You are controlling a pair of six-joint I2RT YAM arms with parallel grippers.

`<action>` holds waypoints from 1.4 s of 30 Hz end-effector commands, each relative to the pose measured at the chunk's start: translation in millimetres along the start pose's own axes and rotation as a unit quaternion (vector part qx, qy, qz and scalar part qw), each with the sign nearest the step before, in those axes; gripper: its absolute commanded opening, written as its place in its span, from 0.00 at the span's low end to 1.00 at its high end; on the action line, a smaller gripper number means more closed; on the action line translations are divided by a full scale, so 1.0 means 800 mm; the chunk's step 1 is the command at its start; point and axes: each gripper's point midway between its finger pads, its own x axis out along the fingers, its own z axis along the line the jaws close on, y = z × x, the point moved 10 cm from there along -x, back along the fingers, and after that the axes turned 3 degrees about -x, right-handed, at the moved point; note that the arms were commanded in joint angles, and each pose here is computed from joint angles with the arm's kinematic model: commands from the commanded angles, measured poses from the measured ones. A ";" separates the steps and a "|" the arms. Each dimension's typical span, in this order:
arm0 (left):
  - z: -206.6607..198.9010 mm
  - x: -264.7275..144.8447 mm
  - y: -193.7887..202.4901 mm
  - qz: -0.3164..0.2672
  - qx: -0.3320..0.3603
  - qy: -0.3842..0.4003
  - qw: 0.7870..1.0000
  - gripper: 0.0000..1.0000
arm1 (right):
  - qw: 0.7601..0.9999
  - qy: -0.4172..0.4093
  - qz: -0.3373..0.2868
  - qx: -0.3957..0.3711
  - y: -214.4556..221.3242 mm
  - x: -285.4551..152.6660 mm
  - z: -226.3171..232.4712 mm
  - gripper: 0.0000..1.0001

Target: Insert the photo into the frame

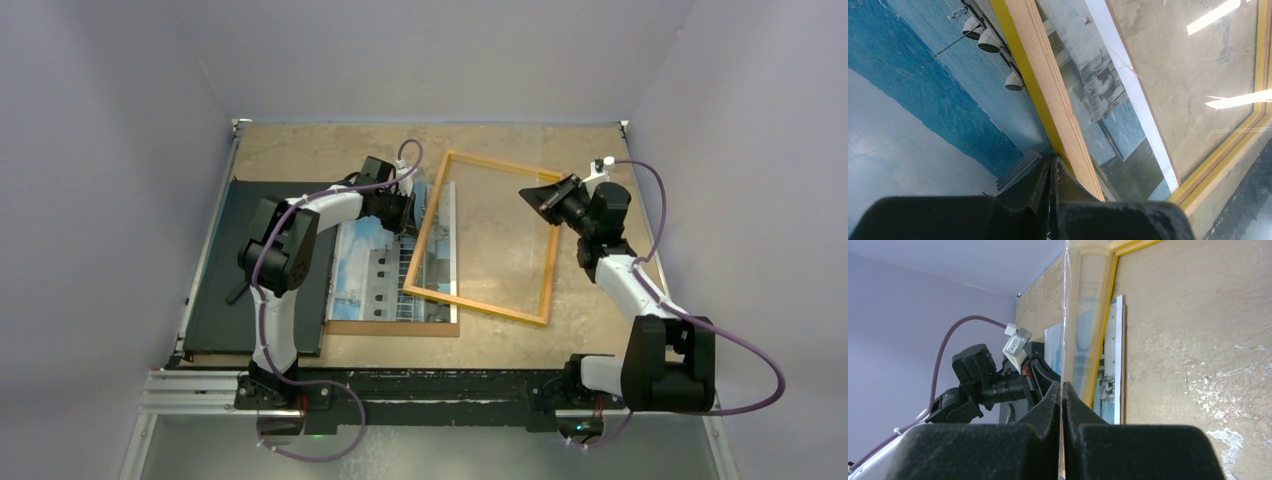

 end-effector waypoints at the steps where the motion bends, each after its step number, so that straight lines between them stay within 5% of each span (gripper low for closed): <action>1: -0.012 -0.009 -0.010 -0.021 0.010 0.019 1.000 0.00 | 0.999 -0.003 0.031 -0.004 0.013 0.002 -0.007 0.00; 42: -0.020 -0.006 -0.015 -0.023 0.019 0.033 0.999 0.00 | 0.992 0.104 0.019 -0.072 0.026 0.003 -0.058 0.00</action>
